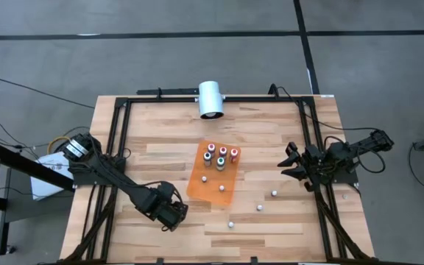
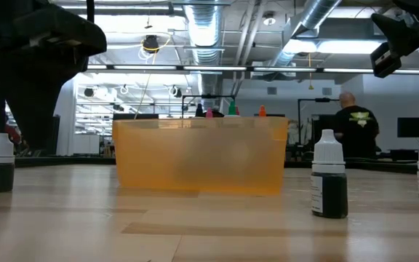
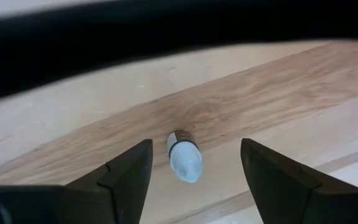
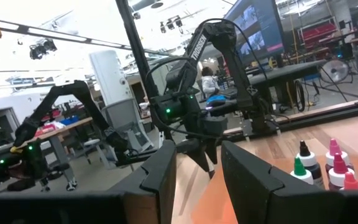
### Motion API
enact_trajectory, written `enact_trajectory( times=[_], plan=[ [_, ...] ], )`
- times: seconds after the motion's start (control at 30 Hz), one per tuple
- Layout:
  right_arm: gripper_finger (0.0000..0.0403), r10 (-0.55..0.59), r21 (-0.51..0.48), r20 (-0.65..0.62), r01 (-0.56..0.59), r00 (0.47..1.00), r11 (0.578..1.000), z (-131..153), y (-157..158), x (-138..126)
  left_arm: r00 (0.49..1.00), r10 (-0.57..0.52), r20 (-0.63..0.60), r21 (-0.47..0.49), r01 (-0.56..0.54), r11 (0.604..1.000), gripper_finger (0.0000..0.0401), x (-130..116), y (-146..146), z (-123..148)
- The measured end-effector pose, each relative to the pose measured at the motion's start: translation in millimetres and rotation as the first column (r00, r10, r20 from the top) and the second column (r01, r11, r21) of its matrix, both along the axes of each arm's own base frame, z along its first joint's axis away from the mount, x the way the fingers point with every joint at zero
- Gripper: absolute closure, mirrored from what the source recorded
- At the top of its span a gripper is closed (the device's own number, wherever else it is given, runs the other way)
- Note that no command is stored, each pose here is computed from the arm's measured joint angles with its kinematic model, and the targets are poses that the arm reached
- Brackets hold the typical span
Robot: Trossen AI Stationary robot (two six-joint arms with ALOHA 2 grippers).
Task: Pick & Place food coloring
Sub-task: Put the small black food coloring bottle into the orange bin
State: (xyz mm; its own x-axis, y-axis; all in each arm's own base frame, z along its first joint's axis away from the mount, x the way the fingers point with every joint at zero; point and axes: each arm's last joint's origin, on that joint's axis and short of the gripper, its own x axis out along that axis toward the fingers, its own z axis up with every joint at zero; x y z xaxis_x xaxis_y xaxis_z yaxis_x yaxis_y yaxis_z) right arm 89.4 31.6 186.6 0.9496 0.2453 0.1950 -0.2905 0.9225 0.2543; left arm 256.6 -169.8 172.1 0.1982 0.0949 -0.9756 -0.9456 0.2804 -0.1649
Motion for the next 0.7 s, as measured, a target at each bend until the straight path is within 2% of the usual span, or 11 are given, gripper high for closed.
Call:
enact_trajectory(
  times=[0.37,0.7],
  plan=[
    [0.0287,0.000,-0.001,0.000,0.000,1.000,1.000,0.0,0.0,0.0,0.997,-0.008,-0.072,-0.031,0.006,0.999,0.0165,1.9,-3.7,-14.0],
    [0.0287,0.000,0.000,0.001,0.000,1.000,1.000,0.1,0.0,0.0,0.998,0.004,-0.063,0.007,-0.003,1.000,0.0165,2.7,-2.8,-17.0]
  ],
)
